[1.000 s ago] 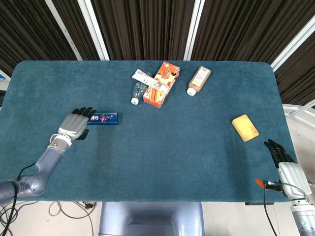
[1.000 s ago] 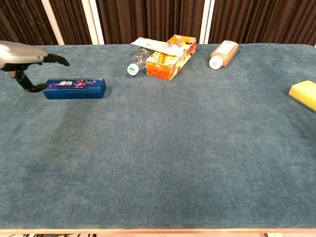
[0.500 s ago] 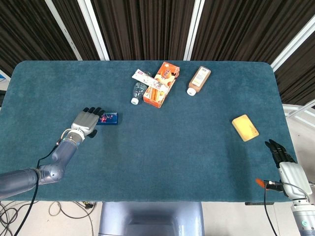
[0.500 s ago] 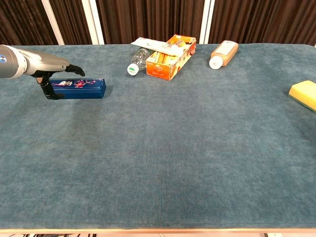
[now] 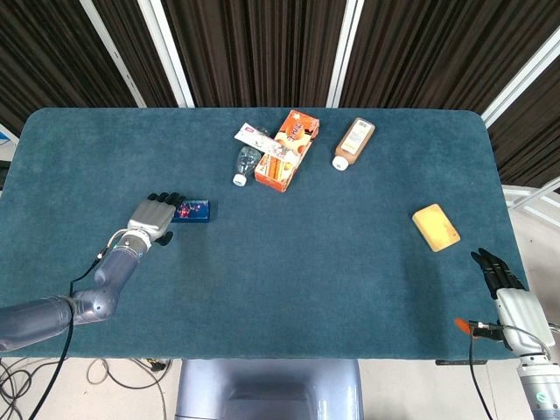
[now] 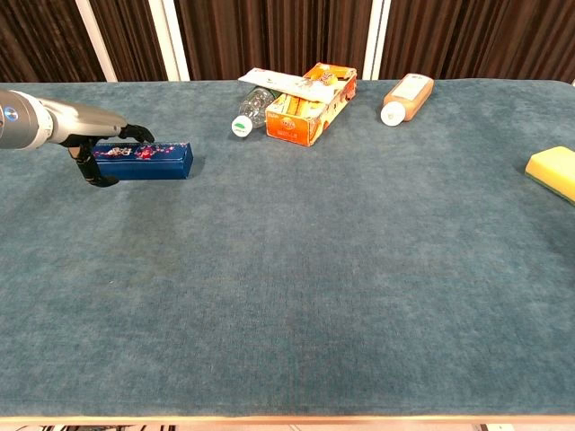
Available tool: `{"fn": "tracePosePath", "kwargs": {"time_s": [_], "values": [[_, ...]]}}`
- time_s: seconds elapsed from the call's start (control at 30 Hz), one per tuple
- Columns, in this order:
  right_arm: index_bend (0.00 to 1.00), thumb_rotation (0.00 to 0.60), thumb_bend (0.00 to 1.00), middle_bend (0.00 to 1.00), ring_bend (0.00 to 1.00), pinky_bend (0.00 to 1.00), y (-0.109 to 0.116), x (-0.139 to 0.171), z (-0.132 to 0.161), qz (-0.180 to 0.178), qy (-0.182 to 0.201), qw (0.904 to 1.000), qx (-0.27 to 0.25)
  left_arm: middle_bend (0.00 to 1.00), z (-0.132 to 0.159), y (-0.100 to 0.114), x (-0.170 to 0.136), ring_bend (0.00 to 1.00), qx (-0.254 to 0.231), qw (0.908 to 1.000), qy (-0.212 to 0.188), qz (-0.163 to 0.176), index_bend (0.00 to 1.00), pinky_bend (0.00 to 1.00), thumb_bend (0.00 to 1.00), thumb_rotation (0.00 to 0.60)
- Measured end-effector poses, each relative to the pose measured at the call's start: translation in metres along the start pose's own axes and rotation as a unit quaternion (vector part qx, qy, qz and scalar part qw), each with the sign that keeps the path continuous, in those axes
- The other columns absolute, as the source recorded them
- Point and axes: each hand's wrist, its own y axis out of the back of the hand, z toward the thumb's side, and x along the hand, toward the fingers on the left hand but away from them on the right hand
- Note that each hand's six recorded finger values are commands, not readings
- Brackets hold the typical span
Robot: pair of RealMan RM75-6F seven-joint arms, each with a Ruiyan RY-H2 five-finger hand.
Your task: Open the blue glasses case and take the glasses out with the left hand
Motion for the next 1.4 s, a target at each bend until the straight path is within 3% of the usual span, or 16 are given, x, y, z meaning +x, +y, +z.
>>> {"fn": "tracePosePath", "kwargs": {"time_s": [0.43,0.87,1.13,1.4], "values": [[0.0,0.6,0.13,0.0,0.0,0.19,0.001,0.001,0.0,-0.002,0.002,1.0,0.0,0.0,0.002,-0.018,-0.029,0.0,-0.01,0.9997,-0.019,-0.013,0.0,0.1,0.42,0.6],[0.0,0.6,0.13,0.0,0.0,0.19,0.001,0.002,0.002,-0.004,0.005,1.0,0.002,0.0,-0.023,-0.048,-0.08,0.0,-0.04,0.9989,-0.011,-0.023,0.0,0.1,0.42,0.6],[0.0,0.6,0.13,0.0,0.0,0.19,0.001,0.002,0.002,-0.005,0.005,1.0,0.002,0.0,-0.034,-0.042,-0.086,0.0,-0.054,0.9985,0.0,0.007,0.0,0.09,0.35,0.6],[0.0,0.6,0.13,0.0,0.0,0.19,0.001,0.002,0.002,-0.004,0.007,1.0,0.001,0.01,-0.042,-0.023,-0.091,0.0,-0.073,0.9942,0.025,0.075,0.0,0.09,0.26,0.6]]}}
